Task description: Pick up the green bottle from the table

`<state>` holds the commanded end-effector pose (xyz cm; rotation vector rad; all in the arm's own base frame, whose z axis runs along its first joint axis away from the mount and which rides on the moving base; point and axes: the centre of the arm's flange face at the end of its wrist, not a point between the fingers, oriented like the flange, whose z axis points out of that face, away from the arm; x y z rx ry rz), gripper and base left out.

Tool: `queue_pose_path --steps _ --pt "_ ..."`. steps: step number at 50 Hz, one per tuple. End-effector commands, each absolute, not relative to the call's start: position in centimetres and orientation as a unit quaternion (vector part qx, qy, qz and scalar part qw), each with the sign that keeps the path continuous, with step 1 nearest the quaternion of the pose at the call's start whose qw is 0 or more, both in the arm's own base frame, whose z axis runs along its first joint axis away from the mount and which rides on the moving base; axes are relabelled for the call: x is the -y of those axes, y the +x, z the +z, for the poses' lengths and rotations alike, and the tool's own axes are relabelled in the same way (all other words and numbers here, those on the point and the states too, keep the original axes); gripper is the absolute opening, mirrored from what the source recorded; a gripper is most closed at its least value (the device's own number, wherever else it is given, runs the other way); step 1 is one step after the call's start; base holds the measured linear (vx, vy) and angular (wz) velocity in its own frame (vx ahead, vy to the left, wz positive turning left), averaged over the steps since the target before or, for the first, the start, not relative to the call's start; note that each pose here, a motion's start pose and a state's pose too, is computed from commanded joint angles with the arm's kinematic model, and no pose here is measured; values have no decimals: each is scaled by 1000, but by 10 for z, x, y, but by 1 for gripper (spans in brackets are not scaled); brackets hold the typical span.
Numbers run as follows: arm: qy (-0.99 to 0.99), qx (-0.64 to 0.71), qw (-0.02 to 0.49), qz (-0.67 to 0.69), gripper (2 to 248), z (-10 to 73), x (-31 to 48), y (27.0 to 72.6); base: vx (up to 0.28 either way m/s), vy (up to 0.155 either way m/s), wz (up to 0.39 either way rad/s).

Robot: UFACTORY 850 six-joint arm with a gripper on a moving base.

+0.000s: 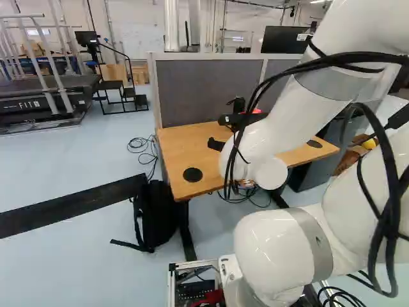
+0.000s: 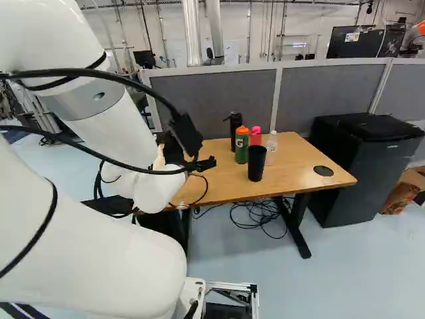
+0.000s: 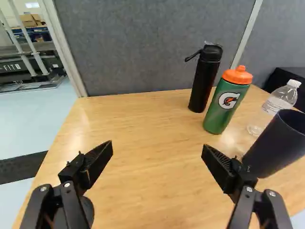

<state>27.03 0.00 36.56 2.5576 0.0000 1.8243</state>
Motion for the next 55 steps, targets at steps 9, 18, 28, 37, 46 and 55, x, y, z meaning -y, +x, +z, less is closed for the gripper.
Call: queue_pose_path --steps 9,18,28,37,46,55 --pt "815 2 1 579 247 367 1 279 151 -44 -6" --pt "817 4 3 577 247 368 3 289 27 -5 -6" --pt "817 8 5 576 247 369 4 298 0 0 0" --pt "817 38 13 575 247 370 9 304 0 0 0" --pt "815 81 24 573 247 369 15 304 0 0 0" --pt "811 127 36 570 247 369 22 305 0 0 0"
